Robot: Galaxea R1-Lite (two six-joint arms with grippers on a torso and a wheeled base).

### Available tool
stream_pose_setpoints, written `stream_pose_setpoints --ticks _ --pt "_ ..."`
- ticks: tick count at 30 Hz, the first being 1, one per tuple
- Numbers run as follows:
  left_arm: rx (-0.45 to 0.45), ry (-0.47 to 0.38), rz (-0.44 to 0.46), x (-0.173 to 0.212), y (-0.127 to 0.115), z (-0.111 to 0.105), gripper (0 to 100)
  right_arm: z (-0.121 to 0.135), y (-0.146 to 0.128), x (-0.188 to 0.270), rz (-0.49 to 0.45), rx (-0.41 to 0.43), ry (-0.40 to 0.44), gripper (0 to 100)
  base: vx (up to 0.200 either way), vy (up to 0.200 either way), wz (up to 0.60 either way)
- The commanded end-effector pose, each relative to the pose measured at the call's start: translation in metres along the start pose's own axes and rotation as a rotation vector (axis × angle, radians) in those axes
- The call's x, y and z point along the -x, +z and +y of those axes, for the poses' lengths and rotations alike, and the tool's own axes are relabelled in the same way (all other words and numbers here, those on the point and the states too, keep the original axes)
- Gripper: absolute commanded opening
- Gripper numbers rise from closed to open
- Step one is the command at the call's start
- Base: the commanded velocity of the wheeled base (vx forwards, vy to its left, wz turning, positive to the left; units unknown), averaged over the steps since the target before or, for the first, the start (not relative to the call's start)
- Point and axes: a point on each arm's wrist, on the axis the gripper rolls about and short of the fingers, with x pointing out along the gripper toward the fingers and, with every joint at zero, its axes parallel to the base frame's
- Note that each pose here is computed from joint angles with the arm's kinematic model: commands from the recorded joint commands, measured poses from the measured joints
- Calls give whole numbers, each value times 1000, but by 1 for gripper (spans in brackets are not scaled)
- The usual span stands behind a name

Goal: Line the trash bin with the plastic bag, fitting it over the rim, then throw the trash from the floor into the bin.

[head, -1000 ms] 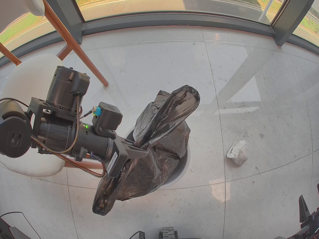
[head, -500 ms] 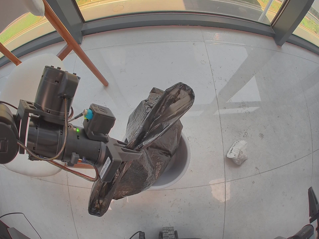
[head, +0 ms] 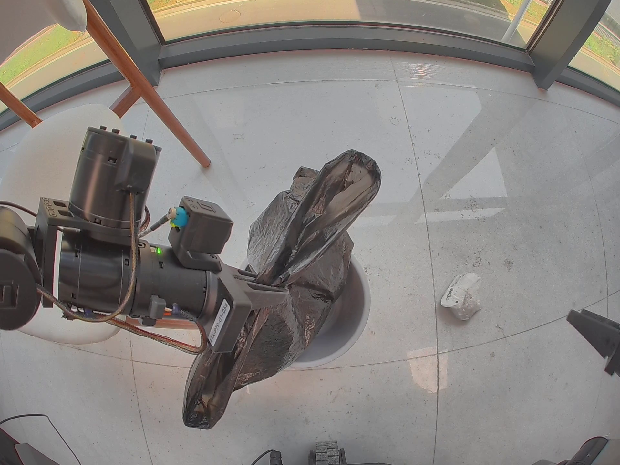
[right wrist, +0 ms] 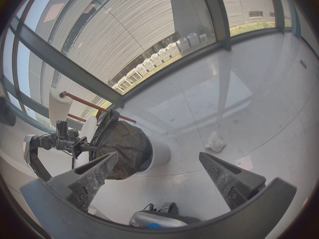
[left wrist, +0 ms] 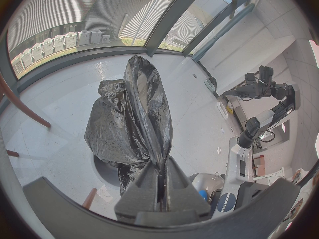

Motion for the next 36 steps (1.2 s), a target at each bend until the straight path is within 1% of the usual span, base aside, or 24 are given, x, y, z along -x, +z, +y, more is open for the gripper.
stream_pose_setpoints --ticks 1,3,5,8,10,12,14,15,19,20,24,27,31,36 --pt "73 1 -15 -4 3 -12 0 4 7 -130 298 -105 57 100 0 0 0" --pt "74 -3 -6 -5 0 -13 0 1 5 -154 275 -104 66 100 0 0 0" --pt "69 -3 -5 -6 0 -13 0 0 6 -177 234 -99 91 100 0 0 0" --pt "68 -3 -8 -6 0 -13 0 0 5 -204 213 -95 107 100 0 0 0" --pt "68 -4 -7 -6 0 -13 0 6 6 -223 205 -89 127 100 0 0 0" --pt "68 -4 -7 -6 0 -13 0 6 6 -224 204 -90 128 100 0 0 0" --pt "68 -13 -3 -7 0 -16 0 18 8 -246 205 -100 166 100 0 0 0" --pt "70 -13 -3 -7 0 -16 0 21 7 -251 210 -107 174 0 0 0 0" --pt "65 -11 -26 -9 2 -15 0 37 4 -268 217 -131 217 0 0 0 0" --pt "63 -9 -42 -10 3 -15 0 46 3 -278 215 -142 237 0 0 0 0" --pt "61 -9 -45 -10 2 -15 0 61 2 -298 198 -144 256 0 0 0 0" --pt "62 -11 -44 -10 2 -15 0 67 -5 -311 198 -139 253 0 0 0 0" --pt "63 -11 -41 -11 1 -15 0 74 -20 -328 202 -131 234 0 0 0 0" --pt "63 -11 -41 -11 1 -15 0 82 -21 -351 152 -132 227 0 0 0 0"
